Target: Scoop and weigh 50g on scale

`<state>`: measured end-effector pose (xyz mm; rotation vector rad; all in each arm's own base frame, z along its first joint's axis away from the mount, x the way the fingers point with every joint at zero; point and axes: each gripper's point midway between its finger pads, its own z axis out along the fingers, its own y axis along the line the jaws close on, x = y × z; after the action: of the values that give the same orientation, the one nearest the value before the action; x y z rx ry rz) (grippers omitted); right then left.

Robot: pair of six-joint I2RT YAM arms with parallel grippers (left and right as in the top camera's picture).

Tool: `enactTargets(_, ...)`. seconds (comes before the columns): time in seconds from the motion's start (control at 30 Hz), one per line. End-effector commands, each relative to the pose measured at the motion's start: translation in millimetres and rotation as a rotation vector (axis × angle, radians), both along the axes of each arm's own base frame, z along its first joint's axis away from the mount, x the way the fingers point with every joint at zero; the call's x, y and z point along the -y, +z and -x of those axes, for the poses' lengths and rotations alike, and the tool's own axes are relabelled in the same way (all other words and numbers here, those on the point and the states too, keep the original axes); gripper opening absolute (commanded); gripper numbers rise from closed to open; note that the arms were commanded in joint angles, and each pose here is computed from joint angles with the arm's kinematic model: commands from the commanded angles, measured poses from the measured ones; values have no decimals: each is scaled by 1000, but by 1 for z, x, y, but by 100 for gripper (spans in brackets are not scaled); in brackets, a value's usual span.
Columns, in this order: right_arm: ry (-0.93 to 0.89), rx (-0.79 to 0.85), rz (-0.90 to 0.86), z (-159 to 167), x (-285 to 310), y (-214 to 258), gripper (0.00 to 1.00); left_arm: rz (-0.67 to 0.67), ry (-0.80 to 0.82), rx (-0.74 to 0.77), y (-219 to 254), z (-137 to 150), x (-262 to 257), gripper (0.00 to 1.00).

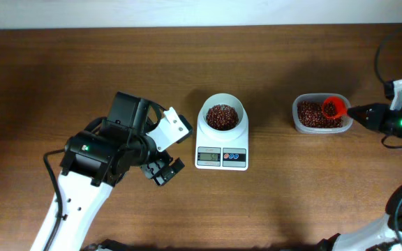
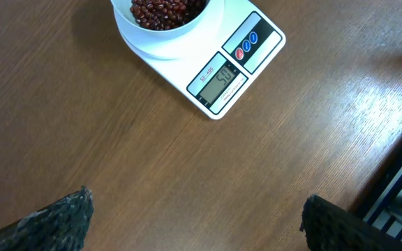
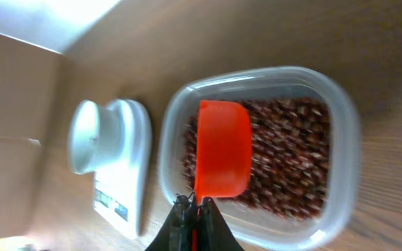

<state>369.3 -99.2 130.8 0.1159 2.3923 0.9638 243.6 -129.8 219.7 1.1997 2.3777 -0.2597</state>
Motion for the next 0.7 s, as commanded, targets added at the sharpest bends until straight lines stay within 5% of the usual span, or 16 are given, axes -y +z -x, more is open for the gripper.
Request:
enactTargets(0.0,30,-13,300,-4,6,19,4,15,-18,14,5,-1,2,99)
enactTargets(0.2,85,-178,825,-9,-7,15,4,15,-18,14,5,-1,2,99)
enactTargets(0.4,107,-234,1139,-12,-11,22,4,15,-18,14,5,-1,2,99)
enactTargets(0.67,-20,-195,1099,-22,-22,39,4,15,-18,14,5,-1,2,99)
